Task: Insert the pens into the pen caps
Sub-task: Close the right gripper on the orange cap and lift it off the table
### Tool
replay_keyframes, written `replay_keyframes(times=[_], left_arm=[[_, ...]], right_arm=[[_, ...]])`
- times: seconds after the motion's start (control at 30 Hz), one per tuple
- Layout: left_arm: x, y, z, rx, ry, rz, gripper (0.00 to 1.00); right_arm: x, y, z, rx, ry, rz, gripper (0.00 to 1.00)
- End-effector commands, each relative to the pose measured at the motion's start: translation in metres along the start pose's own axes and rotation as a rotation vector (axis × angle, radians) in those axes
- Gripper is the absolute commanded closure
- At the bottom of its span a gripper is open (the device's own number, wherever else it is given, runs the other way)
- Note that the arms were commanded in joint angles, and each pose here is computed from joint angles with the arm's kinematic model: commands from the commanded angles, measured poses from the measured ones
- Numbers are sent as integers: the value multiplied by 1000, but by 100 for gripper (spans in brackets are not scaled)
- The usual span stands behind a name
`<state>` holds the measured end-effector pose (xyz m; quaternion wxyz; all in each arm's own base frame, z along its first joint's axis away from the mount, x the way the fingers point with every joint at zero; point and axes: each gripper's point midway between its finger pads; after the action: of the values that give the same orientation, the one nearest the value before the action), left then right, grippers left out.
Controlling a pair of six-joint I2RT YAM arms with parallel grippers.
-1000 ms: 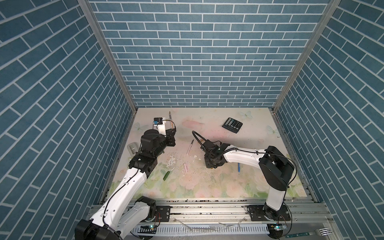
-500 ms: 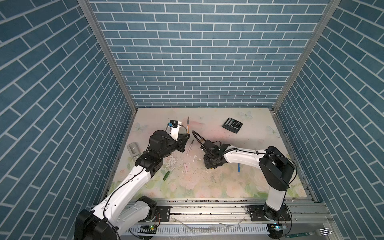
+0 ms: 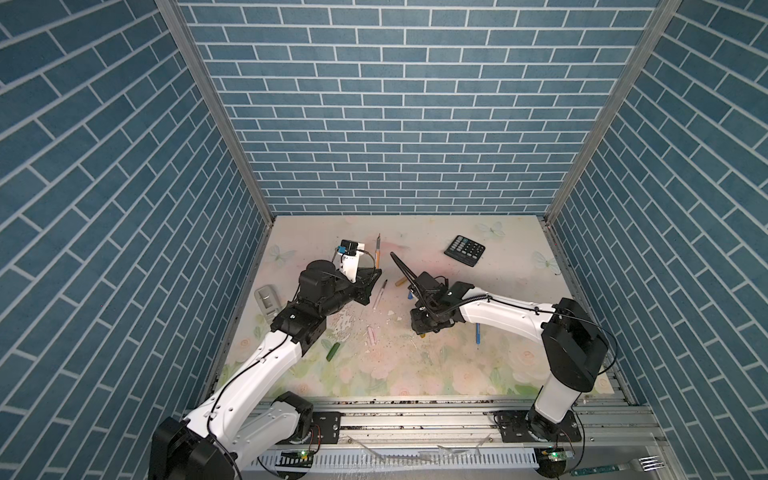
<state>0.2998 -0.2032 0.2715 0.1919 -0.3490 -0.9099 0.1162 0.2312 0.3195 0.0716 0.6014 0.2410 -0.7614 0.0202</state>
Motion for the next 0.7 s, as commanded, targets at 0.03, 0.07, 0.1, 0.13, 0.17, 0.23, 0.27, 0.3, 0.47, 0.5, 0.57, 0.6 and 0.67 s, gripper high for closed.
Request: replay_keyframes(times=[0.03, 0.07, 0.1, 0.13, 0.17, 0.23, 0.27, 0.3, 0.47, 0.5, 0.57, 0.6, 0.67], left_arm=[[0, -10, -13, -26, -29, 39, 100], [0, -10, -13, -27, -30, 41, 100], [0, -10, -13, -27, -29, 40, 100], [0, -10, -13, -27, -29, 42, 100], [-1, -10, -12, -26, -24, 44, 100], [-1, -11, -12, -25, -22, 51, 100], [-1, -12, -13, -25, -23, 54, 100], [-1, -12, -12, -25, -23, 55, 100], [-1, -13, -12, -24, -22, 59, 100], [-1, -13, -11, -22, -20, 59, 100], [-1, -13, -11, -22, -20, 63, 100], [-1, -14, -11, -22, -19, 64, 100], [-1, -14, -12, -23, -22, 63, 100]], right_arm=[[4, -6, 0, -21, 12, -72, 75], [2, -8, -1, -26, 14, -80, 79], [-1, -8, -2, -26, 20, -84, 81], [-4, -9, -2, -23, 27, -83, 82], [-7, -9, -1, -21, 33, -82, 83], [-15, -12, 0, -24, 49, -72, 83], [-18, -13, 1, -27, 56, -65, 82], [-21, -15, 2, -30, 58, -53, 82], [-29, -24, 1, -47, 56, -8, 80], [-30, -24, 0, -50, 57, -3, 80], [-32, -28, 1, -52, 63, 18, 80], [-33, -29, 2, -52, 68, 22, 80], [-35, -30, 3, -53, 71, 25, 80]])
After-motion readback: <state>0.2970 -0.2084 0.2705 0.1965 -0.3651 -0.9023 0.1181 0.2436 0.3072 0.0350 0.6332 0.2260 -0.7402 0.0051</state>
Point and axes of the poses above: each gripper's point midway between its finger pads, its own x axis back along the fingers, its own y axis along the line the jaws close on, z = x × y
